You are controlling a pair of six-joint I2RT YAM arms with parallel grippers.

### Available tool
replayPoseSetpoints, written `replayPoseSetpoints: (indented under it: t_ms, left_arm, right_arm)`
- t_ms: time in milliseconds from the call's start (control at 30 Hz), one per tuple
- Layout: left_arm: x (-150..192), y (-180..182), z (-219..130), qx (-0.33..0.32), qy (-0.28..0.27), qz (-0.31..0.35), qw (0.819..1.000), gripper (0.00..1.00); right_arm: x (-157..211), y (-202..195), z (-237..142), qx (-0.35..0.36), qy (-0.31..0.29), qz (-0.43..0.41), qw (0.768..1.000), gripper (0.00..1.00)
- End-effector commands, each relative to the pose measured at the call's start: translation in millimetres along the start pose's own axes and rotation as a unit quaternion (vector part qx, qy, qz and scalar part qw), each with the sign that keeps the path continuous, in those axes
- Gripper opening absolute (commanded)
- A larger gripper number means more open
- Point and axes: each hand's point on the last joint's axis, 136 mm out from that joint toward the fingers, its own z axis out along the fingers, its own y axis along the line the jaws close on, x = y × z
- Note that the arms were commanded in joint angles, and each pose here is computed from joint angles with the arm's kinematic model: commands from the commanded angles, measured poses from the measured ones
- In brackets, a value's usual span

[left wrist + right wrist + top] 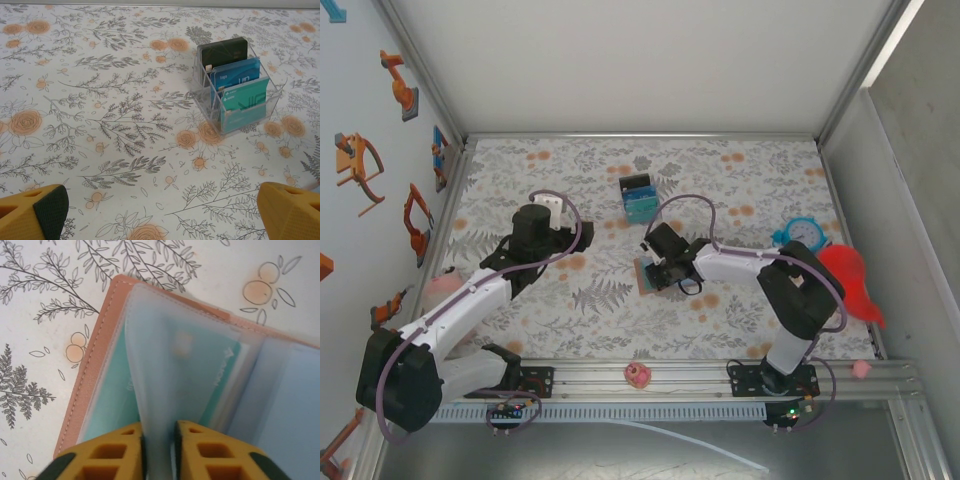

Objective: Take the credit cards out of the card holder

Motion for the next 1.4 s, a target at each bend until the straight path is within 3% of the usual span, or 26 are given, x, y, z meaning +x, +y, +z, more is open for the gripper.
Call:
replayPoseSetpoints:
  t_ms: [0,233,433,767,1000,1367]
  left_arm:
    - [-21,-11,-11,0.018,-0.028,-0.006,0.999,0.97]
    - [-25,-28,-15,0.006,-0.051,0.024,0.998,0.97]
    - [-27,-43,-11,0.018,-0.06,0.03,0.998,0.97]
    - [-17,-59,2,0.036,-0.04,0.055,0.997,0.97]
    - [17,-82,24,0.055,0.009,0.107,0.993,0.97]
    - [85,-122,56,0.092,0.106,0.199,0.97,0.97]
  right_arm:
    - [3,6,-10,-0.021,-0.003,-0.007,1.0,0.15]
    - [5,12,-25,-0.046,-0.025,-0.016,0.998,0.11]
    - [5,-7,-33,-0.004,-0.037,0.005,0.999,0.26]
    - [12,-36,-41,0.037,-0.048,0.056,0.997,0.32]
    - [20,-52,-48,0.052,-0.057,0.097,0.992,0.35]
    - [36,-82,-61,0.063,-0.059,0.193,0.977,0.35]
